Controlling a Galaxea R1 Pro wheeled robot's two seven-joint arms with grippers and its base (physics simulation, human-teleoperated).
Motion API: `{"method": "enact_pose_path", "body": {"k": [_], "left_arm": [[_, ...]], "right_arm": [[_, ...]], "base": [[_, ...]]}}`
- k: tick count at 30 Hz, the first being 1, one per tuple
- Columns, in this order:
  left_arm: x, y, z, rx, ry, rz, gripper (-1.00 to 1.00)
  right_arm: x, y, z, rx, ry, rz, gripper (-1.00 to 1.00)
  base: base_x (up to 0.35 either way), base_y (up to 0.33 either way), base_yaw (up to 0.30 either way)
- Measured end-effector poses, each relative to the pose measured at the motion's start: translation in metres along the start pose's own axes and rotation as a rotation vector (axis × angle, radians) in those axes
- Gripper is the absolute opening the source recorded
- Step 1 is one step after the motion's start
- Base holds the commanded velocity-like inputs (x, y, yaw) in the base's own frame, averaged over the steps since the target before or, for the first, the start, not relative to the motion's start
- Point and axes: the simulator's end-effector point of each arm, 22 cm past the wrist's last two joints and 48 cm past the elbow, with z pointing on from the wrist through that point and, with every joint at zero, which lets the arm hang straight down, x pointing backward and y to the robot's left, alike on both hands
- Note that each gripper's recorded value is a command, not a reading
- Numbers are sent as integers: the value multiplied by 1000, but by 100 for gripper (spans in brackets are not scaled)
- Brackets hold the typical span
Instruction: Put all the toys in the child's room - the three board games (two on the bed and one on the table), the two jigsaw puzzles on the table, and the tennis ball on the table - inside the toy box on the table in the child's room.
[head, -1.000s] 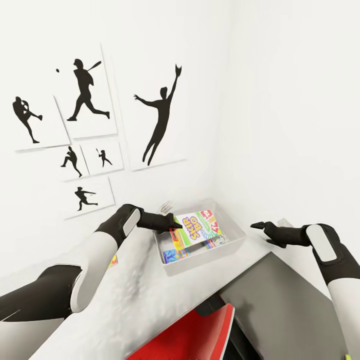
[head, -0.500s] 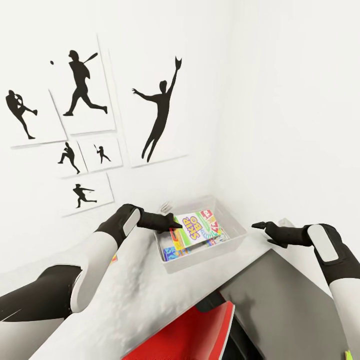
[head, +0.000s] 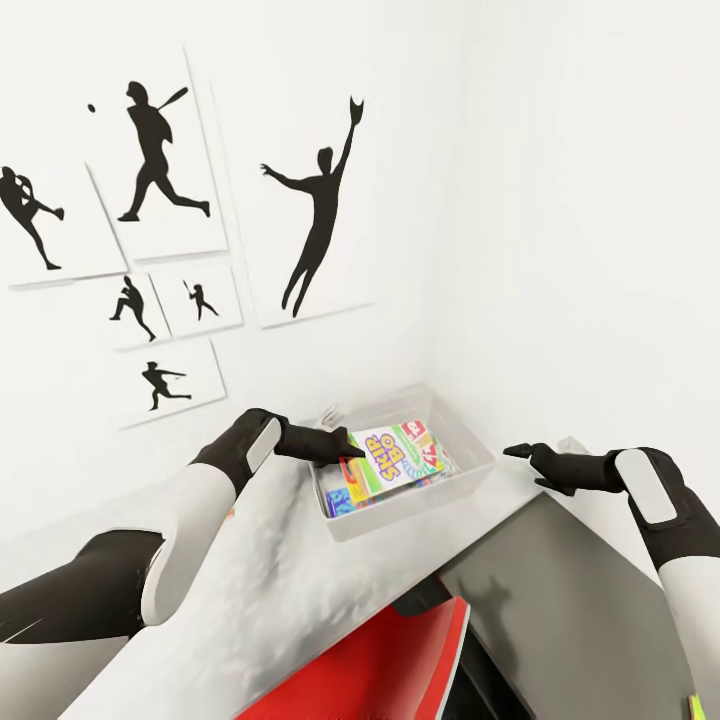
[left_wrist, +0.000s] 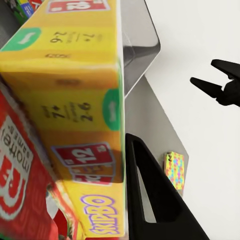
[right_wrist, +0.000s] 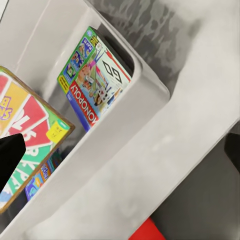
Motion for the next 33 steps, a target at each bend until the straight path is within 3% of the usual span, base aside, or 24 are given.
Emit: {"method": "enact_pose_path", "body": {"k": [9,20,33], "left_arm": [[0,5,5,-4,3,4,-100],[-20,3,5,9,-65,69,-100],[-11,13,15,-9,-29,87,-100]], "right_arm": [[4,-6,6,7,11,6,100],[9,-13,14,18,25,12,100],[15,-22,23,30,41,20,100]], "base": [[0,0,0],[0,0,0],[0,0,0]]}}
